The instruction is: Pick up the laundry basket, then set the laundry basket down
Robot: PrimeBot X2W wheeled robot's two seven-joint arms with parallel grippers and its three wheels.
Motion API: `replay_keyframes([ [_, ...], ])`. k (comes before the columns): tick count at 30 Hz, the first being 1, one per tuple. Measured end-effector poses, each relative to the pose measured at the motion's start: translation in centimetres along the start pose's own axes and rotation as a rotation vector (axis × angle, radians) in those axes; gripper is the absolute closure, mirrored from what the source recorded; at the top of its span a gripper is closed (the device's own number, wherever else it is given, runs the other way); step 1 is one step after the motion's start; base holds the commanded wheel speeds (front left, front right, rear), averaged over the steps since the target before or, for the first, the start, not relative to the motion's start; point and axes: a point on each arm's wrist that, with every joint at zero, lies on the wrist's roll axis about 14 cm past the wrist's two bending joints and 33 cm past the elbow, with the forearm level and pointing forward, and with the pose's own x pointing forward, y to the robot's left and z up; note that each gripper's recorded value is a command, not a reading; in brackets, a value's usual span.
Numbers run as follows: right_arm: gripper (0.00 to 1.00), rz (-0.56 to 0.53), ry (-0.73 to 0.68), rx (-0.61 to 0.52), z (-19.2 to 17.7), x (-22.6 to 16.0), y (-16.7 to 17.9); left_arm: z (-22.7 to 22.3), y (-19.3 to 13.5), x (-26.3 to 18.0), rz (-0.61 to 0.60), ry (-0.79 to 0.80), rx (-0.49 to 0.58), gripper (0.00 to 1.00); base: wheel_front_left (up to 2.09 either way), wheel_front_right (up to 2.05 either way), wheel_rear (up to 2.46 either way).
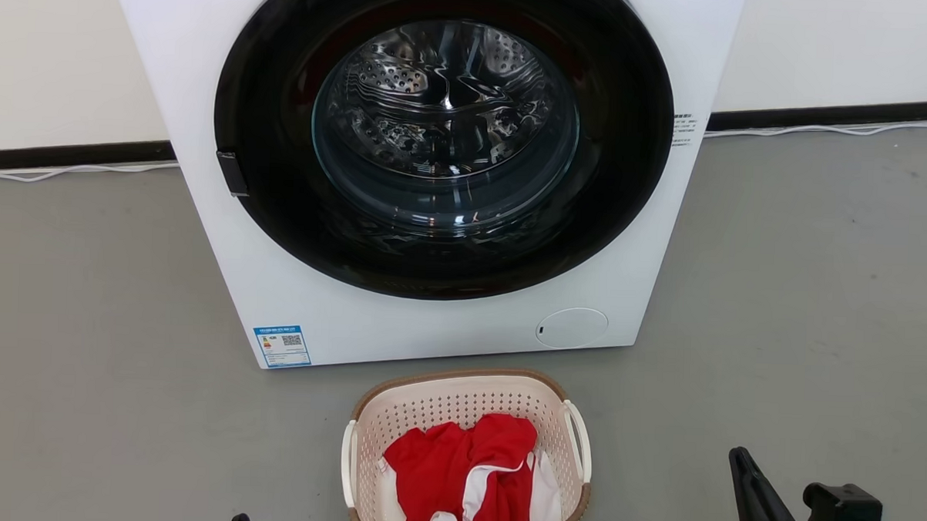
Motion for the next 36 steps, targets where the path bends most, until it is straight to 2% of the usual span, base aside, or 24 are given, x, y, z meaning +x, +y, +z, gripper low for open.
replay_keyframes([
  [36,1.00,-0.048,-0.019,0.428,0.8,0.7,-0.6,0.8,0.4,1.2,0.037,0.029,-0.343,1.00,0.00,0.00,0.00],
])
